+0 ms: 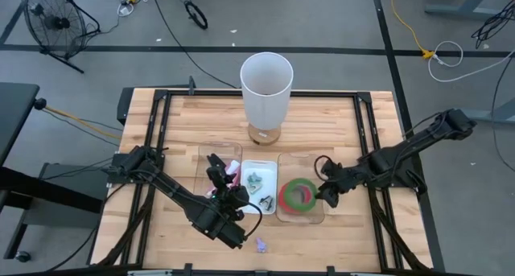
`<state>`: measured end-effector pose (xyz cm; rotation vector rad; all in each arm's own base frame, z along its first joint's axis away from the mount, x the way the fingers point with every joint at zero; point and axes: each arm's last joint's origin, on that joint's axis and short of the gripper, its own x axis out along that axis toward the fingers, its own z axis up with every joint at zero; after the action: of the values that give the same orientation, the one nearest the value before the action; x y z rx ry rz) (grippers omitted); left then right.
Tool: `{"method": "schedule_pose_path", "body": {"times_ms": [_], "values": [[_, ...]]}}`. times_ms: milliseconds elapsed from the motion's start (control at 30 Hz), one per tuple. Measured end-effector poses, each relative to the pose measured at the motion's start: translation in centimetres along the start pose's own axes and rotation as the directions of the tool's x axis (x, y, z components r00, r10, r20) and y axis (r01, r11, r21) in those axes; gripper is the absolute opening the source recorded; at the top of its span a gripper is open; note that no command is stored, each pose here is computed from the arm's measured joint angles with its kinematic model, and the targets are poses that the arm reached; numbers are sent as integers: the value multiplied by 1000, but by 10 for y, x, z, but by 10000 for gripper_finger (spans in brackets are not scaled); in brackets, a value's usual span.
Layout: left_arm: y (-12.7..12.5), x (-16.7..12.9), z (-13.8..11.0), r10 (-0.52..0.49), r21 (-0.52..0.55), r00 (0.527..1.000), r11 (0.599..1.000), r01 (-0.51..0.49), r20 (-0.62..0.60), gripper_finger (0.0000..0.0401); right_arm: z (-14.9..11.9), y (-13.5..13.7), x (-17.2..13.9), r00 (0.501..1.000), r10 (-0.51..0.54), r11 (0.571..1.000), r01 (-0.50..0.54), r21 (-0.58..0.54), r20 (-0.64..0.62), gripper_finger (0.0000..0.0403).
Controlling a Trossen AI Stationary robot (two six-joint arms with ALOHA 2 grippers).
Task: Pick and place Stapler, Stapler remover, tape
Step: Put the green tape into the right transparent bin, then put the violet staple remover into the white bin
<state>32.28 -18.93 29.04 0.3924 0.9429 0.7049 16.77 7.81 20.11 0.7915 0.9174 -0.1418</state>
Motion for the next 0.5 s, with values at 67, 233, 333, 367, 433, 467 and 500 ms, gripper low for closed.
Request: {"method": "schedule_pose_path", "body": {"times_ms": [67, 233, 333, 367, 433, 467, 500], "values": [[0, 0, 0, 0, 0, 1000, 1000, 0, 0, 186, -1, -5, -3, 999, -46, 999, 46, 18, 10, 224], [-1, 0, 1, -11, -13, 1000, 1000, 11, 3, 186, 5, -5, -17, 989, -24, 1000, 26, -9, 149, 212], [-5, -1, 2, -45, -41, 999, 998, 45, 6, 186, 9, 2, -28, 972, 77, 997, -70, -40, 222, 192], [-6, -2, 2, -61, -49, 998, 997, 61, 6, 186, 11, 5, -31, 962, 120, 992, -110, -57, 245, 185], [-11, -5, 3, -96, -50, 995, 994, 97, 19, 186, 15, 11, -39, 936, 206, 977, -183, -106, 284, 173], [-13, -7, 3, -117, -41, 993, 992, 118, 25, 186, 16, 14, -42, 920, 246, 968, -216, -131, 304, 168], [-17, -10, 4, -145, -38, 989, 989, 146, 32, 186, 18, 17, -44, 903, 283, 957, -244, -156, 323, 163]]}}
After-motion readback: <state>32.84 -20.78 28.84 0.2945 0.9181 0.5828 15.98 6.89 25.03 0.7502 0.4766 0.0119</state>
